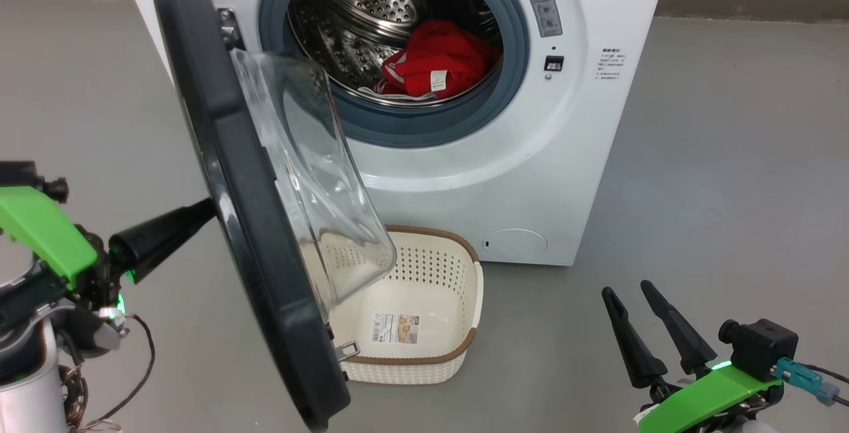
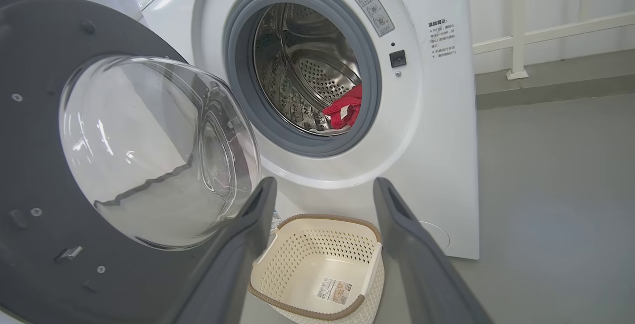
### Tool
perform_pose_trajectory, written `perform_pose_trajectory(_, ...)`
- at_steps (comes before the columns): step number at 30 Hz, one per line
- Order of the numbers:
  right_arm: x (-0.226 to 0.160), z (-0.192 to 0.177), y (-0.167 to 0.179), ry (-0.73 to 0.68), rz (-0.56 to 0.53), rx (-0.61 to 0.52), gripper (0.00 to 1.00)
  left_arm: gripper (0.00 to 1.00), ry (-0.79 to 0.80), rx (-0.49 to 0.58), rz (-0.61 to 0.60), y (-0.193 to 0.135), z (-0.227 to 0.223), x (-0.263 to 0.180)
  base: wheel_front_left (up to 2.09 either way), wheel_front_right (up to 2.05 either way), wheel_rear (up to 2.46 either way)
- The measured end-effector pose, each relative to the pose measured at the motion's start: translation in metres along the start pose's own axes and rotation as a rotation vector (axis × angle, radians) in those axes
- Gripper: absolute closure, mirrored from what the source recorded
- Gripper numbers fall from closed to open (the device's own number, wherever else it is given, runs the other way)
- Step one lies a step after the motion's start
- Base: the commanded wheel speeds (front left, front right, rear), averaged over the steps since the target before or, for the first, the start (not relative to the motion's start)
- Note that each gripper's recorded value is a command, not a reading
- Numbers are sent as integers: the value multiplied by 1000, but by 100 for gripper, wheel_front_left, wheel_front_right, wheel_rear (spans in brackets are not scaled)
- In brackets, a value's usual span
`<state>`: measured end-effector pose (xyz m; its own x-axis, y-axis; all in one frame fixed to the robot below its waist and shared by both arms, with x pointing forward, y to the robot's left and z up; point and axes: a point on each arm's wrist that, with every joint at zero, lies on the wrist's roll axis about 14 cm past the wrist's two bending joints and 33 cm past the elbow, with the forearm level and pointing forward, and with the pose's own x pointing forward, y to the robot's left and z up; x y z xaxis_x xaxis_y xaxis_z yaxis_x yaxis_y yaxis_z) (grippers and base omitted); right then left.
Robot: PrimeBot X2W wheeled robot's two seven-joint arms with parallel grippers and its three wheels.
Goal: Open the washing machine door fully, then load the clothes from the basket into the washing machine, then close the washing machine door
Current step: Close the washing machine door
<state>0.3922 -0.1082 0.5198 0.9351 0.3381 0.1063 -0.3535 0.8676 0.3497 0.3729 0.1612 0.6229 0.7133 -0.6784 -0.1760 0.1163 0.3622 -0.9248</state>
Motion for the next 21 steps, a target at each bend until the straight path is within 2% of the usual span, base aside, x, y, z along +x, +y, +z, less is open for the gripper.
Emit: perform_pose_trajectory(21, 8, -1, 9, 3, 31, 1, 0, 100, -68, 27, -12, -1, 6, -13, 0, 0, 0)
